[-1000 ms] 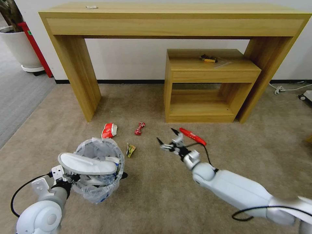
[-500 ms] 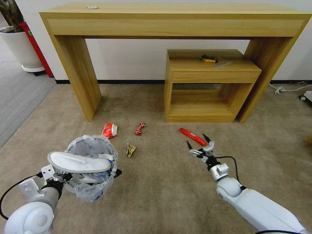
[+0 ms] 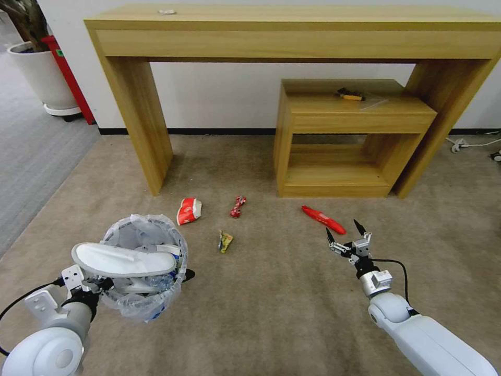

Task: Pick up the trash bin and place the garbage on the floor into it.

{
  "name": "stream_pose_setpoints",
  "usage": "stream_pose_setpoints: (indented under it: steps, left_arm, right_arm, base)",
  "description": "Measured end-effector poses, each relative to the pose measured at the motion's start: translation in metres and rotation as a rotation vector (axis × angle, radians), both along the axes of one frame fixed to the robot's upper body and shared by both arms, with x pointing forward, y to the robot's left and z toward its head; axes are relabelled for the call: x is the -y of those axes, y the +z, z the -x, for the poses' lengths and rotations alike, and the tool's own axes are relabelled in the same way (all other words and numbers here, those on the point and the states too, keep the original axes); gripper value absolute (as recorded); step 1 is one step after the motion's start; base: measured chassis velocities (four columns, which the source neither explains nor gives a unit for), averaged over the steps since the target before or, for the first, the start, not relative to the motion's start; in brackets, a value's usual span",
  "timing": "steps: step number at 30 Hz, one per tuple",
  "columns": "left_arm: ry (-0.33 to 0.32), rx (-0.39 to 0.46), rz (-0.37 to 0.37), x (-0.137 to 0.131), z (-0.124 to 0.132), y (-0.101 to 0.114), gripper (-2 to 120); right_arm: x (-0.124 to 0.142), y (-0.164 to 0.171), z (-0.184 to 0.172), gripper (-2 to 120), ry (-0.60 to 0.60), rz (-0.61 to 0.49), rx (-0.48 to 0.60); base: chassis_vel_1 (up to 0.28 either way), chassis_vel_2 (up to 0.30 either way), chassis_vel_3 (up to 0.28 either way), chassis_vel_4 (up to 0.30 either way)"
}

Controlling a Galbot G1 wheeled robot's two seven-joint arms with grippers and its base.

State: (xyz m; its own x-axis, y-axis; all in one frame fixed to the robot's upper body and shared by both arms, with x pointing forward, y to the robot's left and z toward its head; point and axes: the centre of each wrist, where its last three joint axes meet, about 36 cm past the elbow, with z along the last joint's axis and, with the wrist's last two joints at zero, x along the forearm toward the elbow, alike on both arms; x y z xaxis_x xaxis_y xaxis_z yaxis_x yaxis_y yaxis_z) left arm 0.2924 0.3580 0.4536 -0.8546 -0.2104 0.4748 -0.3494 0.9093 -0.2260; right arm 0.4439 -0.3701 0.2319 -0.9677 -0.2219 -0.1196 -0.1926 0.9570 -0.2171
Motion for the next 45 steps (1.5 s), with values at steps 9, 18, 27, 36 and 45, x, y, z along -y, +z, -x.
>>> stream_pose_setpoints:
  steps: [9,18,27,36,45]
  left_arm:
    - [0.007,0.006,0.004,0.000,0.002,0.000,0]
    - [0.007,0.012,0.008,0.003,0.003,0.000,0]
    - [0.004,0.012,0.008,0.008,0.007,-0.002,0]
    - [0.001,0.015,0.010,0.011,0.007,-0.004,0]
    - [-0.005,0.015,0.012,0.014,0.007,-0.006,0]
  right_arm:
    - [-0.007,-0.004,0.000,100,0.027,0.017,0.002]
    - [-0.010,-0.003,-0.004,100,0.041,0.046,0.012]
    - [-0.017,-0.003,0.001,100,0.056,0.054,0.014]
    - [-0.033,0.003,-0.002,100,0.075,0.032,0.027]
    - [-0.045,0.000,-0.001,100,0.094,0.020,0.040]
  base:
    - [0.109,0.105,-0.094,-0.089]
    - [-0.010,0.005,0.011,-0.010]
    - [-0.135,0.129,0.135,-0.139]
    - [-0.226,0.235,0.225,-0.218]
    - [-0.117,0.142,0.128,-0.123]
